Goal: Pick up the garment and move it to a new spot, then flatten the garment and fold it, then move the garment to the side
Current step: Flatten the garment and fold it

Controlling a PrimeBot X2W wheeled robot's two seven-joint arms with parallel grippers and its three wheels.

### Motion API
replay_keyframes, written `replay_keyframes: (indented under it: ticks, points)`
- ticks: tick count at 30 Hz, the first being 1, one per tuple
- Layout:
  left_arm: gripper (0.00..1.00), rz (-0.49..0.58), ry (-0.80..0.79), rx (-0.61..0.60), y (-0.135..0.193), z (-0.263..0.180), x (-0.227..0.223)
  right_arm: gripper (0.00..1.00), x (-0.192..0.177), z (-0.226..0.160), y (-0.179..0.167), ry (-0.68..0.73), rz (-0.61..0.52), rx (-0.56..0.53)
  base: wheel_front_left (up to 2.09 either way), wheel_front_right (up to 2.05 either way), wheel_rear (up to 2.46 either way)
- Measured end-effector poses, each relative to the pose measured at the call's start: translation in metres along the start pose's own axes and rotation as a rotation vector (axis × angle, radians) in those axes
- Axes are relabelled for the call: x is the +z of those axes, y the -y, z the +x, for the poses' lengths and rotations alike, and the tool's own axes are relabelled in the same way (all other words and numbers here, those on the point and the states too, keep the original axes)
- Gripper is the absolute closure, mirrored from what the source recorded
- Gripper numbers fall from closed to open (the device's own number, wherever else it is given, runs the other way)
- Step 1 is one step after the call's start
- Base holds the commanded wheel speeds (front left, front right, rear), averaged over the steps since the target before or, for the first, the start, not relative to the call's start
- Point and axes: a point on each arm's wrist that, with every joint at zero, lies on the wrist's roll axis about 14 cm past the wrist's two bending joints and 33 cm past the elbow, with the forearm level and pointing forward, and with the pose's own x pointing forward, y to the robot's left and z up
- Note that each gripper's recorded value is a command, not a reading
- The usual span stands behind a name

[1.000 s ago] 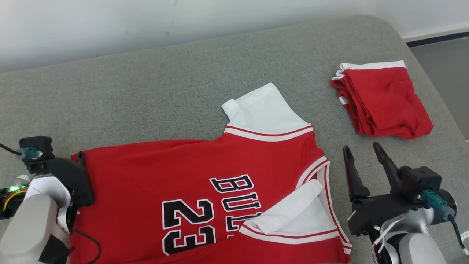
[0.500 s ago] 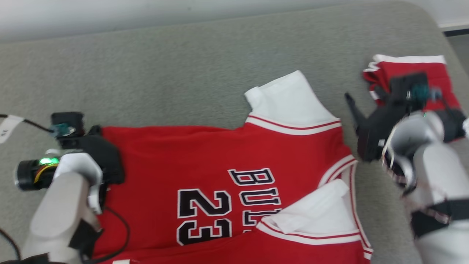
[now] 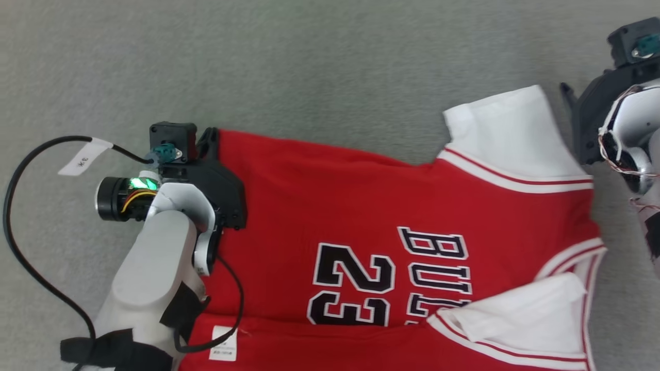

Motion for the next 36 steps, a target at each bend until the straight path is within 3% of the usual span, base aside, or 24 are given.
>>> replay_keyframes:
  ticks: [14,22,30,36]
  points:
    - [1.00,-0.011,0.004,0.032,-0.024,0.010,-0.014,0.00,-0.005,0.049,-0.042,-0.032,-0.048,0.103,0.00,0.00,0.00]
    - [1.00,-0.011,0.003,0.028,-0.024,0.008,-0.011,0.00,0.011,0.038,-0.036,0.072,0.001,0.096,0.00,0.00,0.00]
    - [1.00,-0.006,-0.005,0.023,-0.024,0.007,-0.010,0.00,-0.002,0.013,-0.024,0.060,0.019,0.083,0.00,0.00,0.00]
    - [1.00,-0.004,-0.008,0.020,-0.023,0.011,-0.013,0.00,-0.015,0.017,-0.033,-0.005,0.021,0.102,0.00,0.00,0.00]
